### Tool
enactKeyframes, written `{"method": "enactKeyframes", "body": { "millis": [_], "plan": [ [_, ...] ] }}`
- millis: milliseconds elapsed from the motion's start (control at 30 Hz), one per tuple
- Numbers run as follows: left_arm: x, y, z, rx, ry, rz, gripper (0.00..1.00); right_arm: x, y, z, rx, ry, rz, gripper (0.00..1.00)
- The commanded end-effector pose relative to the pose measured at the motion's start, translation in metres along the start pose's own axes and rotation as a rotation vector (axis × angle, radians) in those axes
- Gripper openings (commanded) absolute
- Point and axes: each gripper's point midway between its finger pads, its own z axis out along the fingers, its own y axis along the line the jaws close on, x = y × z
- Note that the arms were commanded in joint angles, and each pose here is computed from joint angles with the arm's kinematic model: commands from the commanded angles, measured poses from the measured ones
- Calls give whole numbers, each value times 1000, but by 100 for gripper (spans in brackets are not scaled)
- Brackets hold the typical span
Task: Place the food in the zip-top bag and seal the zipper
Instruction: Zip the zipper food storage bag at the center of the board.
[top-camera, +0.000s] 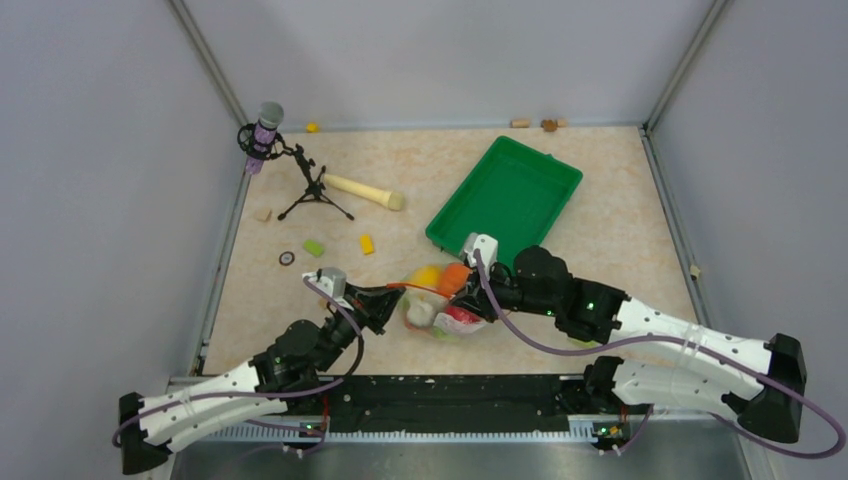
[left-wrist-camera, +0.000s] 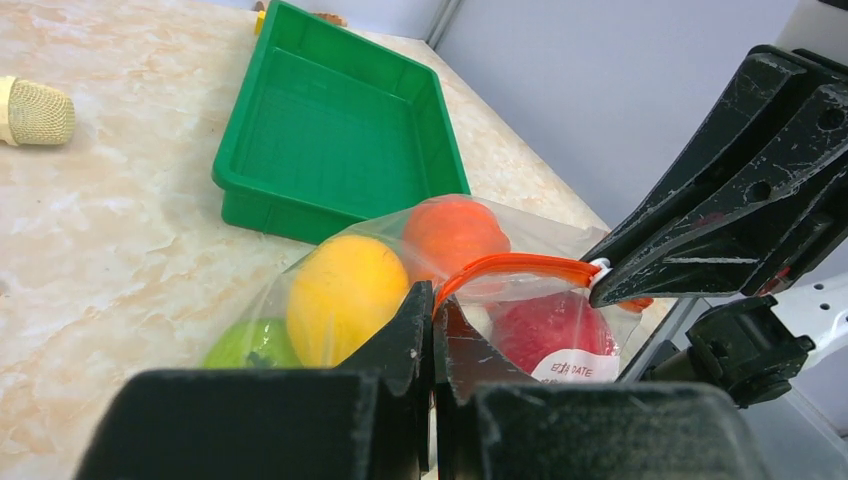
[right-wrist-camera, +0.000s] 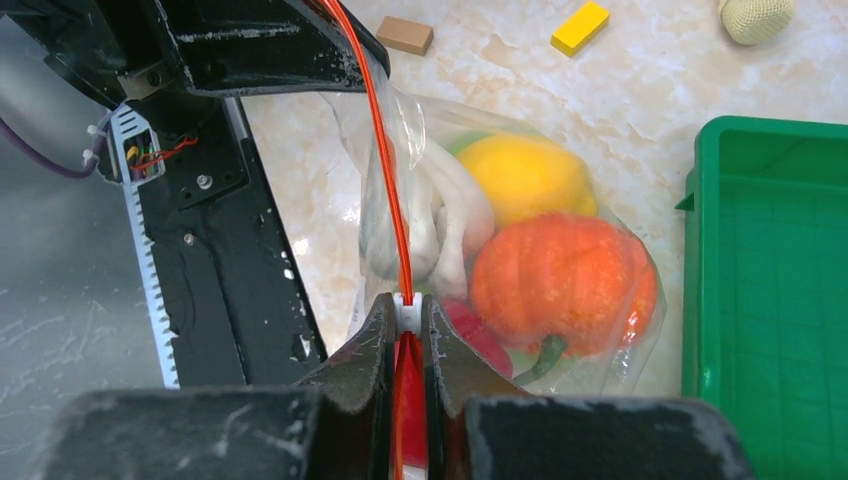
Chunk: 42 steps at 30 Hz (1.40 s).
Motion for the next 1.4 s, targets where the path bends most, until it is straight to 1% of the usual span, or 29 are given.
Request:
{"method": "enactKeyframes", "body": {
  "millis": [0, 200, 533, 733, 1367],
  "plan": [
    [-19, 31, -2, -163, -106, -17, 0, -3, 2, -12, 12, -30, 24, 0],
    [-21, 37, -5, -195, -122, -39, 0, -5, 3, -15, 11, -60, 35, 0],
    [-25, 57, -10, -310, -149, -71, 0, -3, 0, -14, 29, -69, 62, 0],
    [-25, 73, -17, -407, -165, -98, 0, -3, -1, -16, 41, -78, 78, 0],
    [-26, 84, -25, -463, -175, -115, 0, -6, -4, -21, 65, -102, 97, 0]
  ]
}}
